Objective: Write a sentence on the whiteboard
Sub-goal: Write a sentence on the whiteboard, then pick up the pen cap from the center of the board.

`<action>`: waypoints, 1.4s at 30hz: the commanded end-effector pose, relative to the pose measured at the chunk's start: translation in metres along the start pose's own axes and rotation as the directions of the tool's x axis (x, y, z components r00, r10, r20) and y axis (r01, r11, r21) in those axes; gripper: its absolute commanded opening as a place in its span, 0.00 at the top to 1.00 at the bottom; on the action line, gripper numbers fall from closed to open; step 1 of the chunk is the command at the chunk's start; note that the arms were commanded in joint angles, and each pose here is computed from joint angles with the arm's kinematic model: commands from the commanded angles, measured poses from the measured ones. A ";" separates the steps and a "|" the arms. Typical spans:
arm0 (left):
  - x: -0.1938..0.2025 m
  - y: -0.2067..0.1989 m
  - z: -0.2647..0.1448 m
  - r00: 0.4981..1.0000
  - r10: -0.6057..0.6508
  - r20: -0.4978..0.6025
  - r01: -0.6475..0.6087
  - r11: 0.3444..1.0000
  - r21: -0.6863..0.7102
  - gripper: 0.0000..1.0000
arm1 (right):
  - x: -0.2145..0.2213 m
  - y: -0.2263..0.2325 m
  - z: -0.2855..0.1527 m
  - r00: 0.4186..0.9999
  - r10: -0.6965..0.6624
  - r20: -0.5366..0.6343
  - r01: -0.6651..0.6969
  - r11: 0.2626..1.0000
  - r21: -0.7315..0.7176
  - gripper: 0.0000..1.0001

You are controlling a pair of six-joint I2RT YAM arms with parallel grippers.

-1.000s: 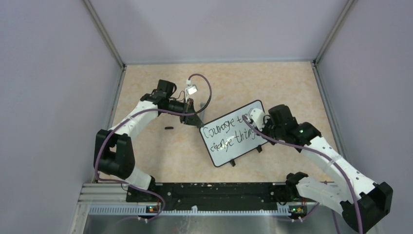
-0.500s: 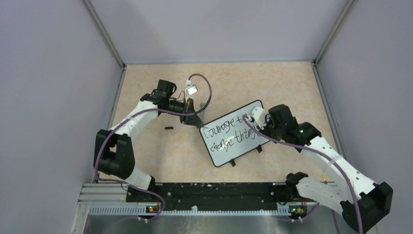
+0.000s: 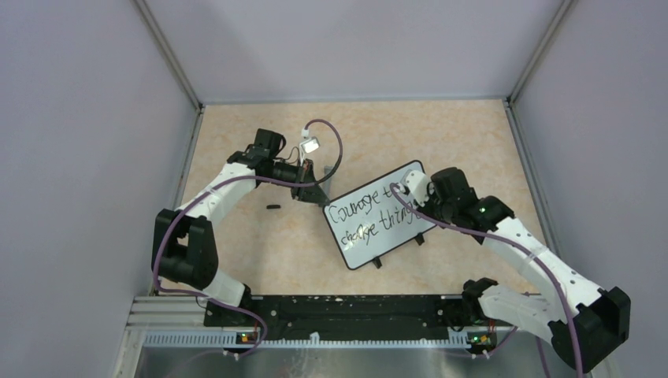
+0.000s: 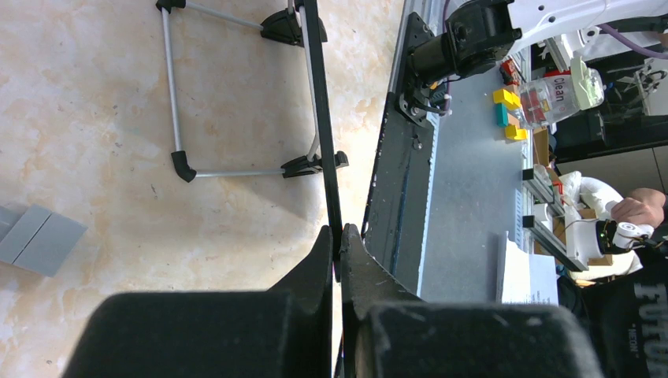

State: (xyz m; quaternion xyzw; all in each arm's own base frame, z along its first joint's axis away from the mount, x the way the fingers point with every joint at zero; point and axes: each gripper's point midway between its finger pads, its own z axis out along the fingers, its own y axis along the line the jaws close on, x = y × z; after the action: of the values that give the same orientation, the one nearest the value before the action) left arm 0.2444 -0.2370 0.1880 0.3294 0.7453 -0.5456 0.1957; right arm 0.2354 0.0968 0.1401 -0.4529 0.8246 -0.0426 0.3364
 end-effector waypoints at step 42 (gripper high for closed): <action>0.025 0.104 -0.165 0.861 0.380 -0.339 -0.506 0.703 -0.500 0.36 | -0.163 0.027 -0.096 0.847 0.293 0.443 -0.068 0.887 -0.457 1.00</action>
State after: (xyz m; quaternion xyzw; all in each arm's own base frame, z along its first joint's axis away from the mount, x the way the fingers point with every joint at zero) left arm 0.3118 -0.0789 0.1846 0.4024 0.8052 -0.2654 0.3454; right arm 0.2132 0.2020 0.2497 -0.4346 0.7677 0.2487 0.3999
